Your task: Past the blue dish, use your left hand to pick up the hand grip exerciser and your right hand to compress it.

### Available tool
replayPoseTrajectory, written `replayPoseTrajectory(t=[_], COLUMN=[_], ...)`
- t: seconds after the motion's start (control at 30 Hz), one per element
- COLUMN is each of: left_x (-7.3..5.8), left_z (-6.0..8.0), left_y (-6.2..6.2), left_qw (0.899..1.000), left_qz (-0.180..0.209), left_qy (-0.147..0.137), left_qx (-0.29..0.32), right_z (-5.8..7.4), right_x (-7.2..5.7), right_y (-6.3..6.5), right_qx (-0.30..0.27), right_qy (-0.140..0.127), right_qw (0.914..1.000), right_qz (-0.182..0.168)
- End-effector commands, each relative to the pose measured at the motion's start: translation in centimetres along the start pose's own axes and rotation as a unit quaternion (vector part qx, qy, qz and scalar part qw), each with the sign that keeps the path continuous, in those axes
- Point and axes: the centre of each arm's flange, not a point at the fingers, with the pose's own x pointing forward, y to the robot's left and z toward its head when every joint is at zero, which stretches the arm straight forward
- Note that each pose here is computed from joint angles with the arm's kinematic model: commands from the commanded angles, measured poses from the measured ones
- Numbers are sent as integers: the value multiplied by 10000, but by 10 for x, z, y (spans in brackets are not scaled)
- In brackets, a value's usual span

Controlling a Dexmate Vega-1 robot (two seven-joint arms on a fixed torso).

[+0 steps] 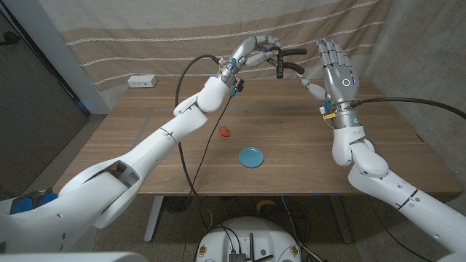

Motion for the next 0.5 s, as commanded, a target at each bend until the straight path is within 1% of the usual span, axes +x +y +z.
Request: replayPoseTrajectory(t=[0.03, 0.17, 0.47, 0.5], left_x=[11, 14, 17, 17], left_z=[2, 3, 7, 8], left_y=[6, 6, 7, 7], left_qw=[9977, 9966, 9967, 9970], left_qz=[-388, -507, -616, -605], left_qy=[53, 41, 12, -1], left_qx=[-559, -644, -529, -480], right_z=[5, 8, 13, 13], right_x=[4, 7, 11, 13], right_y=[-6, -7, -9, -9], right_qx=[22, -38, -175, -233], right_qy=[3, -7, -107, -113], right_qw=[10000, 10000, 9996, 9996], right_qz=[14, -45, -178, -134])
